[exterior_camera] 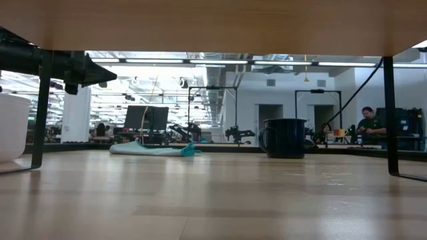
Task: Stack small to large cups/mugs on shelf
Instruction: Put the wooden brown mug on the shelf
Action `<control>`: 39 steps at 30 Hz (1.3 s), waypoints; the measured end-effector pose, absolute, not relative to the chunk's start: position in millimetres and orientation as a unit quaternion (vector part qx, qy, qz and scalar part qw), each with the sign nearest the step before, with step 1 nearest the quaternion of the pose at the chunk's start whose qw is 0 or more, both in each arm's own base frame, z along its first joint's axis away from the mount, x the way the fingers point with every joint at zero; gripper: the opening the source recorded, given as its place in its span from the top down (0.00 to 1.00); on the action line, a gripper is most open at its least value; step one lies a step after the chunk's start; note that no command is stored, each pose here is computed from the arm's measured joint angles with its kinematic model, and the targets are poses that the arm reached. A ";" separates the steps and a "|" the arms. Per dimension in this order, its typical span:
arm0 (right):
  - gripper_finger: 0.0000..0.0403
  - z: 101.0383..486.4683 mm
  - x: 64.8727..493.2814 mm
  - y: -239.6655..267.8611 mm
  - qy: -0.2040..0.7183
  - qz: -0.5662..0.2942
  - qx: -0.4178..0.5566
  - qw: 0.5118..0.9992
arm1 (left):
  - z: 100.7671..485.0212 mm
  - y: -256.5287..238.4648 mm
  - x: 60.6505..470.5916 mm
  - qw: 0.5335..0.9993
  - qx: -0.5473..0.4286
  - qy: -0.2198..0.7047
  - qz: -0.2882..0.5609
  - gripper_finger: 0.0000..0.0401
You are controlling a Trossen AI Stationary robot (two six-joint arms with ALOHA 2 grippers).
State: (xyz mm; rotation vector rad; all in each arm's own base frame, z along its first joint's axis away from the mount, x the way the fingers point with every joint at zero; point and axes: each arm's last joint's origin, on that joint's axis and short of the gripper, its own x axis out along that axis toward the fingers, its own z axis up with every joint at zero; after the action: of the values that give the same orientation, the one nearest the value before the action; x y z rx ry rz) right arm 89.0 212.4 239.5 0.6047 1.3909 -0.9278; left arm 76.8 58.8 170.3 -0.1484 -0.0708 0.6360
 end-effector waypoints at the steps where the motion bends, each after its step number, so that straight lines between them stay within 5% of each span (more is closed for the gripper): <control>1: 0.75 239.6 88.8 212.0 0.607 -0.409 0.264 0.629 | 170.3 58.8 76.8 0.947 -0.073 -0.035 0.312 1.00; 39: 0.74 224.2 90.7 203.3 0.618 -0.409 0.233 0.629 | 170.3 58.9 76.8 0.946 -0.073 -0.035 0.313 1.00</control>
State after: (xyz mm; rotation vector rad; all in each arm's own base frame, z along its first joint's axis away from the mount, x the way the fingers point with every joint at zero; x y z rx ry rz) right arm 90.7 203.3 224.2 0.5338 1.4167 -0.9373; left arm 76.8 58.9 170.3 -0.1488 -0.0710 0.6382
